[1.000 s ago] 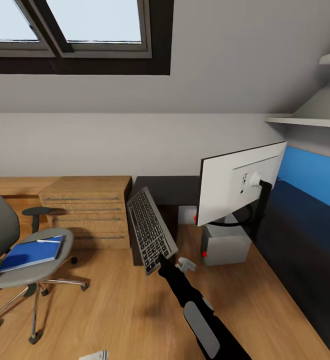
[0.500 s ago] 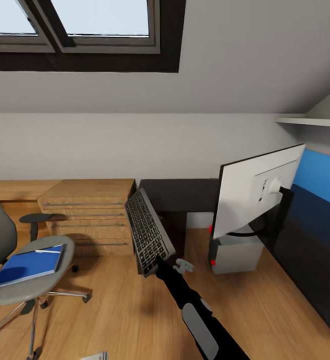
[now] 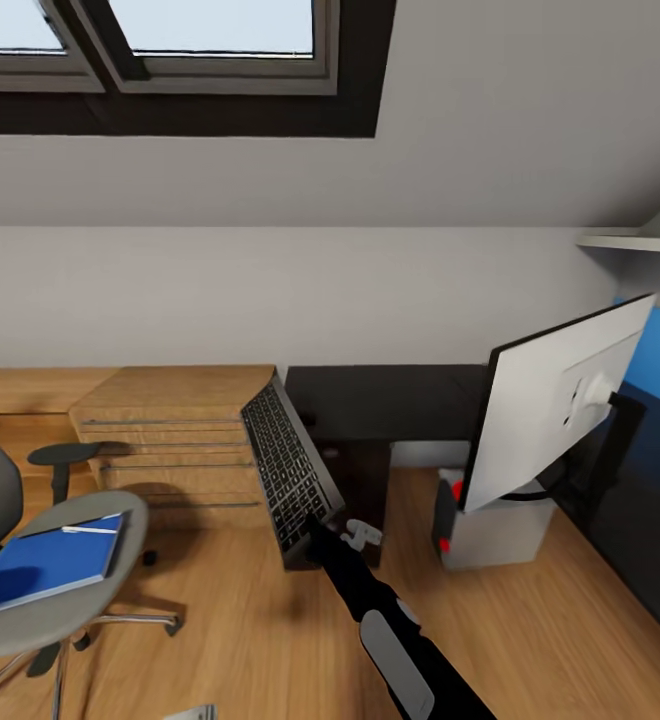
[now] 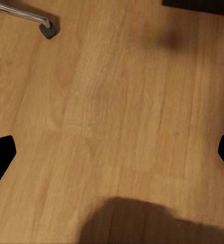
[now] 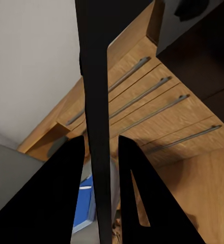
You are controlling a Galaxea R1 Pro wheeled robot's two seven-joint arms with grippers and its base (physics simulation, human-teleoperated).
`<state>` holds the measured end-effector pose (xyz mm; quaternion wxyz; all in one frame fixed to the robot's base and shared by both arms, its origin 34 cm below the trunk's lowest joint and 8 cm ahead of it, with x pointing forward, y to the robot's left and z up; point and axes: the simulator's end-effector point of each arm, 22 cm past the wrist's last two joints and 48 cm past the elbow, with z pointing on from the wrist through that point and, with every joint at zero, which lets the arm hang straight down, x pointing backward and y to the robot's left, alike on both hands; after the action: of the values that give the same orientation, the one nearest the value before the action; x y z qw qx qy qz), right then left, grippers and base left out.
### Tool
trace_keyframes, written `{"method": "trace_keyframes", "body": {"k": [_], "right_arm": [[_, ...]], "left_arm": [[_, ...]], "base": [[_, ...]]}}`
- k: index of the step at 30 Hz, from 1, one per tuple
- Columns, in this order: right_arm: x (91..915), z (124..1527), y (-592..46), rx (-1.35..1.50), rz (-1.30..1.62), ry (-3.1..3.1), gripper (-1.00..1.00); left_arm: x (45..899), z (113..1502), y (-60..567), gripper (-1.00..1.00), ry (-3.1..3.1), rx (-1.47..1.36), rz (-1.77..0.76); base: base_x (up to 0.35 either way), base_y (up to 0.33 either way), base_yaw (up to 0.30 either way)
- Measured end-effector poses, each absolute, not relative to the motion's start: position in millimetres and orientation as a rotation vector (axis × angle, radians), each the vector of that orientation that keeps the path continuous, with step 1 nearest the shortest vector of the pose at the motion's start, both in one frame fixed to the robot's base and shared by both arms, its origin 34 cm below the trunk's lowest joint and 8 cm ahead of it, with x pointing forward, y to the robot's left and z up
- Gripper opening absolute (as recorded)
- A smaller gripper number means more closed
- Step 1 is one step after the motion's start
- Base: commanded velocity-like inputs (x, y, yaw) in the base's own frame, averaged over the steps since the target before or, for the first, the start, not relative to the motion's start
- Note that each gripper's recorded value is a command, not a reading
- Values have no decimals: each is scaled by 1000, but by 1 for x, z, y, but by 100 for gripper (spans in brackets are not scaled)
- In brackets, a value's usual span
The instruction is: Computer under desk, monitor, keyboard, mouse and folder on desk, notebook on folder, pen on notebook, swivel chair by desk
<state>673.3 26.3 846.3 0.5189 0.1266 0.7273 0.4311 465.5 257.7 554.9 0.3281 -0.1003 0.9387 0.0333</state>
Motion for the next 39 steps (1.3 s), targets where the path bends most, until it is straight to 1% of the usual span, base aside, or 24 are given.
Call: {"method": "trace_keyframes", "body": {"k": [7,16,17,18,22,27,33,39], "right_arm": [[674,847,25,308,1035,1742,-100],[677,849,18,428,1110,1722,-100],[681,848,9,650,1229,1689,-100],[682,847,7,711,1263,1676,-100],[685,844,-2,846,1324,1647,-100],[686,840,-8,942,1366,1623,-100],[687,839,-10,968,1376,1616,-100],[686,839,-9,967,1377,1616,-100]], "left_arm": [[466,555,255,100,2458,-257,83],[466,555,255,100,2456,-261,83],[466,555,254,100,2457,-259,80],[466,555,254,100,2457,-259,80],[466,555,254,100,2457,-259,79],[466,555,254,100,2457,-259,79],[466,555,253,100,2457,-258,75],[467,555,254,100,2457,-260,75]], "base": [[268,1,0],[196,0,0],[182,0,0],[182,0,0],[182,0,0],[183,11,0],[209,209,0],[29,322,0]]}}
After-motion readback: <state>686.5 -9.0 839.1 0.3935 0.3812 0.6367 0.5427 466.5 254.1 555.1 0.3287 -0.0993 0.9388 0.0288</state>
